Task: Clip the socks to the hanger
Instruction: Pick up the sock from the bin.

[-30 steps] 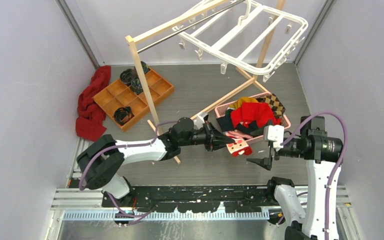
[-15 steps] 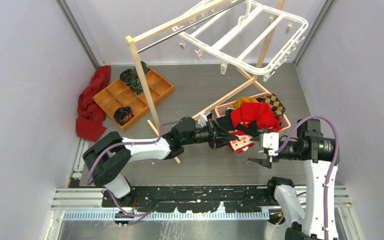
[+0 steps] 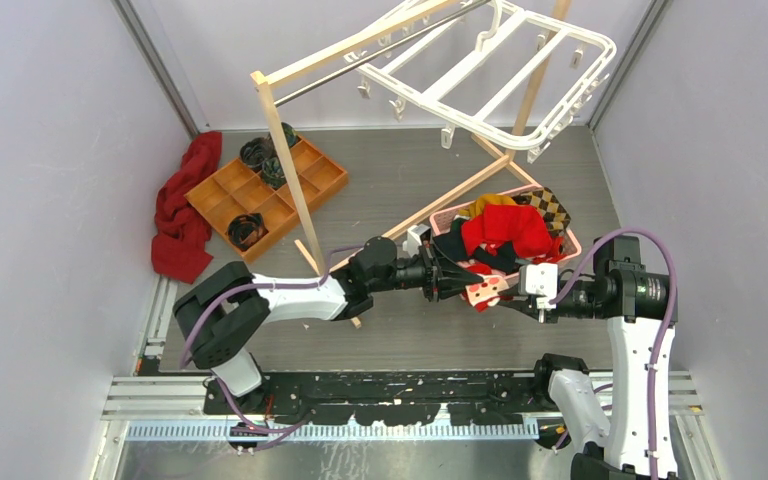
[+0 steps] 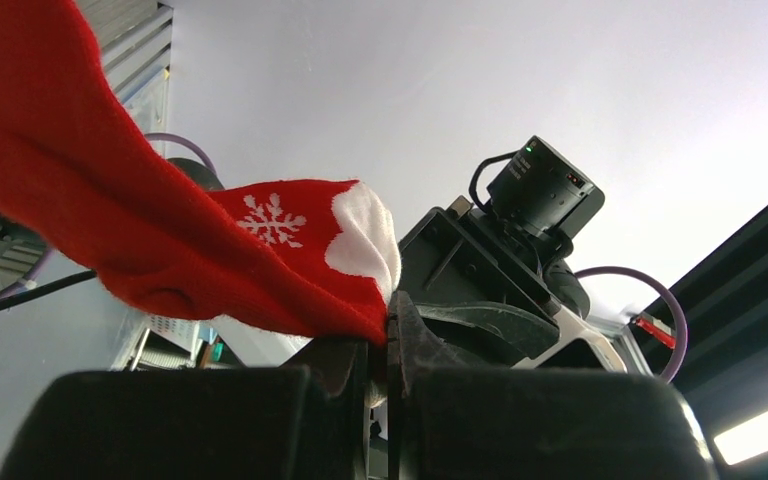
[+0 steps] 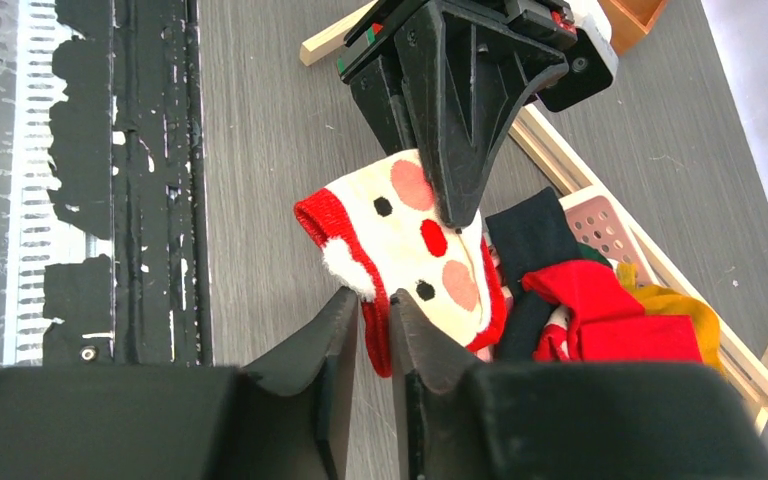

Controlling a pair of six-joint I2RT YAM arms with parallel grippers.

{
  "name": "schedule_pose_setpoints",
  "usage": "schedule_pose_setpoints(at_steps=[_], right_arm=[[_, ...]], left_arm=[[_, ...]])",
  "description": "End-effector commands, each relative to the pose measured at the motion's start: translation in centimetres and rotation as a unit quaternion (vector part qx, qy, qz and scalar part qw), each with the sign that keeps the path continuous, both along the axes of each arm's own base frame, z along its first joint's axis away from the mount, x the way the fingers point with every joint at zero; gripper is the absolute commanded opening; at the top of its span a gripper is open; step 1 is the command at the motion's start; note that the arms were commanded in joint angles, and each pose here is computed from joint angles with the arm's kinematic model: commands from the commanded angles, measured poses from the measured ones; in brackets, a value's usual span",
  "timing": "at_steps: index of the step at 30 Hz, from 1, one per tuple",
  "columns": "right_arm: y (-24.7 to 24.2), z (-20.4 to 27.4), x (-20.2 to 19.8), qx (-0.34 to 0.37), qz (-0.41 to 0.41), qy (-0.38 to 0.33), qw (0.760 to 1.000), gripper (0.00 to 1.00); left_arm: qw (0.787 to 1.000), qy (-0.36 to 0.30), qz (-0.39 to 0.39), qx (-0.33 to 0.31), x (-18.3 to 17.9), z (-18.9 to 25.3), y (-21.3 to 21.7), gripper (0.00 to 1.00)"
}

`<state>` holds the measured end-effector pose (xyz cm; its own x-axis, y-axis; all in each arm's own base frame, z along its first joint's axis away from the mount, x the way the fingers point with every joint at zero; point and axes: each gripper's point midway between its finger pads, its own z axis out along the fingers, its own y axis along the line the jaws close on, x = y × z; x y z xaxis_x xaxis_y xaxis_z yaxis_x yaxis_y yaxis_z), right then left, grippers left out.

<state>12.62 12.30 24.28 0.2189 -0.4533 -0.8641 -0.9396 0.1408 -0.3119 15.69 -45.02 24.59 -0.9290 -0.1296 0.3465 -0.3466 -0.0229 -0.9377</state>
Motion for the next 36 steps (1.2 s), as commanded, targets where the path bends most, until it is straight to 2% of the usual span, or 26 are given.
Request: schedule_pose_setpoints(at_steps=[1,8,11,14,19,24,29,32,36], right_arm=[[0.2,0.2,0.1,0.007,0.002,-0.006,1.0,0.2],[0.2,0.9,0.3,0.014,-0.014,0.0,1.0,0.02],[0.2,1.6,0.2,0.019,-0.024,0.012,0.999,0.01],[0.2,2.4,0.0,0.022,-0.037,0.021,0.999,0.01],[0.0,3.8,-0.1,0.033,-0.076,0.06,0.995,0.01],[-0.5,5.5,1.4,0.061,-0.149,0.111,0.981,0.01],[-1.0,7.0,2.7,0.08,-0.198,0.136,0.968,0.01],[-1.4,7.6,3.7,0.088,-0.224,0.151,0.959,0.01],[-1.4,7.9,4.2,0.098,-0.229,0.178,0.952,0.01]], left_arm=[[0.998,-0.026,-0.012,-0.055,-0.4,3.5,-0.5,0.0],[0.998,-0.025,-0.011,-0.058,-0.5,3.4,-0.5,0.01],[0.998,-0.027,-0.01,-0.062,-0.5,3.1,-0.5,0.04],[0.997,-0.032,-0.011,-0.074,-0.6,2.9,-0.3,0.15],[0.994,-0.066,-0.004,-0.082,-0.7,3.3,0.2,0.42],[0.99,-0.131,0.003,-0.058,-0.9,3.5,1.4,0.53],[0.977,-0.211,-0.017,0.007,-2.1,3.2,2.6,0.56],[0.958,-0.284,-0.031,0.035,-2.9,4.2,3.6,0.59],[0.914,-0.4,-0.039,0.056,-3.7,6.4,5.2,0.61]])
